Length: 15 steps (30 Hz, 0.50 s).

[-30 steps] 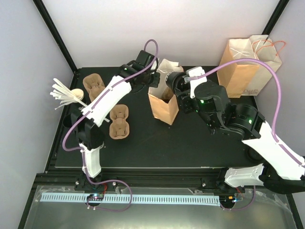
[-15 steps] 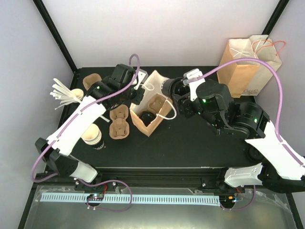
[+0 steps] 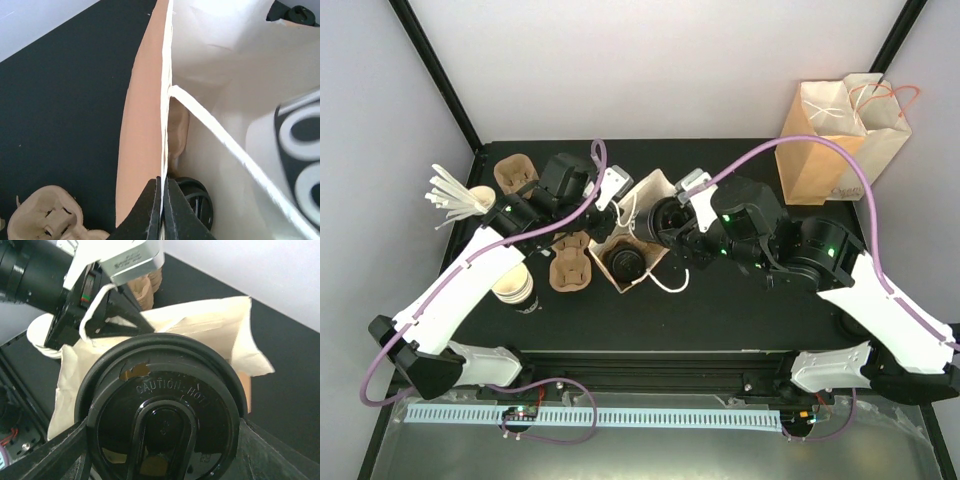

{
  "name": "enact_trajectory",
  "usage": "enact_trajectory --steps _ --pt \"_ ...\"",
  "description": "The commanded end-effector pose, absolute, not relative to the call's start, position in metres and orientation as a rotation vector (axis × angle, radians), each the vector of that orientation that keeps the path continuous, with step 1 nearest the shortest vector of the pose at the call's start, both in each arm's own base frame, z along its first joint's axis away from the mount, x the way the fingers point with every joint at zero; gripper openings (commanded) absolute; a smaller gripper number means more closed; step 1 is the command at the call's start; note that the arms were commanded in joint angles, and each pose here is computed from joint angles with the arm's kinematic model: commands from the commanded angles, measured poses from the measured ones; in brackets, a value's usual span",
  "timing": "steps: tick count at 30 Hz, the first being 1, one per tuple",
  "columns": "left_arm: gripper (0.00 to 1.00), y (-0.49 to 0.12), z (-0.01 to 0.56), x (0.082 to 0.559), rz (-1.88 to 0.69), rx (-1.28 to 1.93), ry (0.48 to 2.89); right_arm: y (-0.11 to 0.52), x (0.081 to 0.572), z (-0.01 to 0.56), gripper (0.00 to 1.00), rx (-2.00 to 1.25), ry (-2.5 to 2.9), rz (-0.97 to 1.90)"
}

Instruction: Pack the takeout coffee

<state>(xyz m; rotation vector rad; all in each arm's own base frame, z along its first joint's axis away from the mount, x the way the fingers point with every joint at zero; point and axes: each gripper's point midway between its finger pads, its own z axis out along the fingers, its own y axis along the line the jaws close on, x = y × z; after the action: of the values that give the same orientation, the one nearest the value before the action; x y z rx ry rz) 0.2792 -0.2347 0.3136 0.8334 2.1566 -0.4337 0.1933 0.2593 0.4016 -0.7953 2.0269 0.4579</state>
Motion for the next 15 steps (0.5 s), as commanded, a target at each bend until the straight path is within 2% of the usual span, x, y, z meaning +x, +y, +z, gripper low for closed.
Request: enact_trajectory --steps 1,8,15 --pt "0.02 -0.244 0.322 0.277 -0.449 0.891 2.079 0.268 0.186 0.382 0.5 -0.87 2.063 0.485" --pt "0.02 -0.244 0.325 0.267 -0.397 0.937 2.023 0.259 0.185 0.305 0.5 -0.92 2.236 0.316" --pt "0.01 -0.256 0.327 0.249 -0.332 1.002 1.905 0.244 0.174 0.252 0.5 -0.912 2.3 0.124"
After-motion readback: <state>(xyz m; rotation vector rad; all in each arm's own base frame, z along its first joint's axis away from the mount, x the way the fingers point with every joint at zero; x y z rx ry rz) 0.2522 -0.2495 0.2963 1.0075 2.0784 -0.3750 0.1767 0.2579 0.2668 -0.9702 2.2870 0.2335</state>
